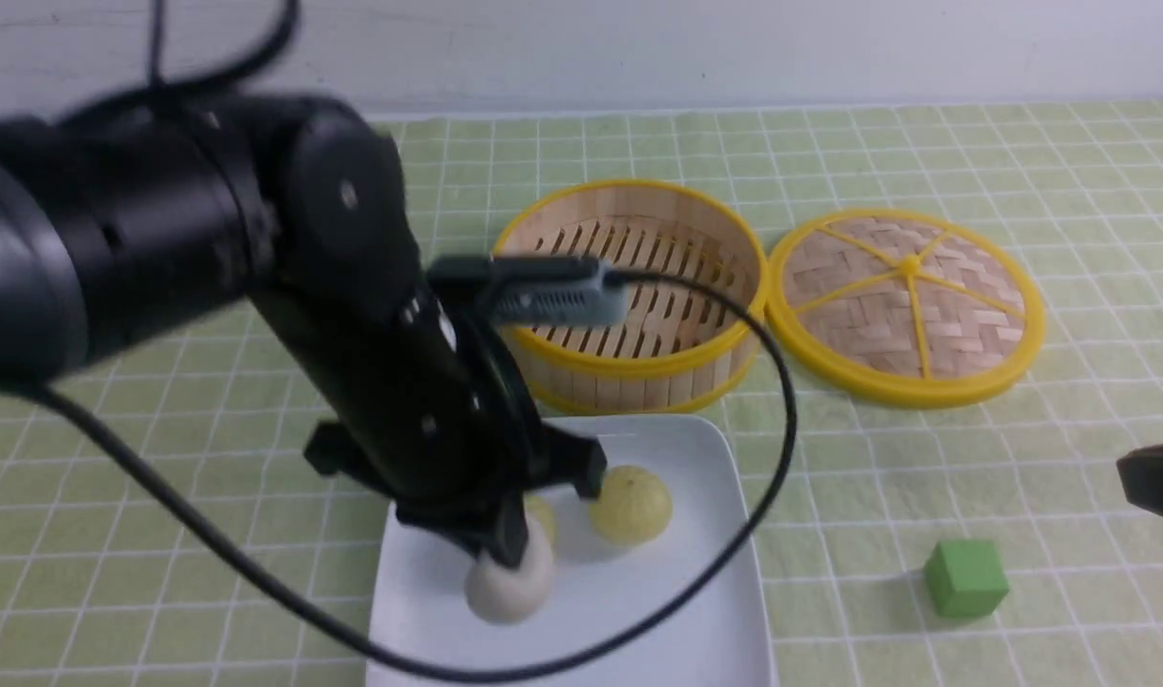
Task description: Put the steamed buns into the plate on the green tablecloth.
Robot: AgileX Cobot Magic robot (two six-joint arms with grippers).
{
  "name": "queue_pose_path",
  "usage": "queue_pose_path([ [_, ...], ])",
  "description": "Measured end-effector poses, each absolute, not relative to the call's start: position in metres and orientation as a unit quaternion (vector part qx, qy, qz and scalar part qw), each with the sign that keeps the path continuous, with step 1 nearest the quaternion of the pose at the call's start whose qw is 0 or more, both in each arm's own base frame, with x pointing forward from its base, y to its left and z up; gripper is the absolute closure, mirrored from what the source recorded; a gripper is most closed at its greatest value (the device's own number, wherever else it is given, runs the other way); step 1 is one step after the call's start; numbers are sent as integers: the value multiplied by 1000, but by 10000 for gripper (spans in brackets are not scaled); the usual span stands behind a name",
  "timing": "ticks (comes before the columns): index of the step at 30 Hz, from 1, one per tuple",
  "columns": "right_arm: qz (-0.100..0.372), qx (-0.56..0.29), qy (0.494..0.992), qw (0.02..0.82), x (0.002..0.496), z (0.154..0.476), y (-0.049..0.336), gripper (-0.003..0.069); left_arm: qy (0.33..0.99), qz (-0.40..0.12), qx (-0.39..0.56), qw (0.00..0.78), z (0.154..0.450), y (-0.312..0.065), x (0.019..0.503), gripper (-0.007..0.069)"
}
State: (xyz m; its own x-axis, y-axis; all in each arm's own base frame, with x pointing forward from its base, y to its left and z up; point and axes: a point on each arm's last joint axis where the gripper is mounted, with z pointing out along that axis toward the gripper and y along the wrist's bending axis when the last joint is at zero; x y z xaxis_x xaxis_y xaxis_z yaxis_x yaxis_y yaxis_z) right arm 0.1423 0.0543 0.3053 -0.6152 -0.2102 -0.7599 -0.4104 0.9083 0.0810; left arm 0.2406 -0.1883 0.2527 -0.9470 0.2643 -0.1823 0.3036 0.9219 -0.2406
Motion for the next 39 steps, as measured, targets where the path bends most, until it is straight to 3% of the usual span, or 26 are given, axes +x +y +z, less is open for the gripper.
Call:
queue_pose_path([
  [4,124,-174,890,404,142,305,54,674,979,-125,140,73,218,-198,231,582],
  [8,128,-174,889,403,141,307,55,674,980,-119,142,72,205,-204,233,550],
  [12,150,-186,880,411,122,337,54,673,982,-108,141,60,191,-207,237,421],
  [13,150,-186,879,414,121,337,54,673,982,-108,141,60,190,-207,237,413],
  [16,143,-205,855,454,84,364,44,671,983,-110,133,63,190,-207,238,258],
  [17,142,-205,856,453,84,364,44,671,983,-111,132,63,190,-207,238,258],
  [18,133,-203,848,471,67,368,38,671,983,-110,132,67,192,-207,238,204],
  [24,122,-140,836,516,22,354,18,667,978,-109,136,114,221,-201,238,127],
  [27,132,-114,826,536,21,331,16,666,973,-112,141,144,239,-200,240,143],
  [29,138,-99,811,560,30,308,17,664,970,-113,146,158,248,-199,240,198],
  [32,146,-82,790,590,46,283,20,664,972,-105,151,148,249,-197,238,344],
  [33,147,-80,789,591,47,282,20,664,972,-104,152,147,249,-197,238,356],
  [35,149,-73,775,609,51,277,21,664,972,-94,167,139,249,-195,237,508],
  [39,146,-76,766,621,52,278,20,665,970,-91,175,141,249,-195,237,618],
])
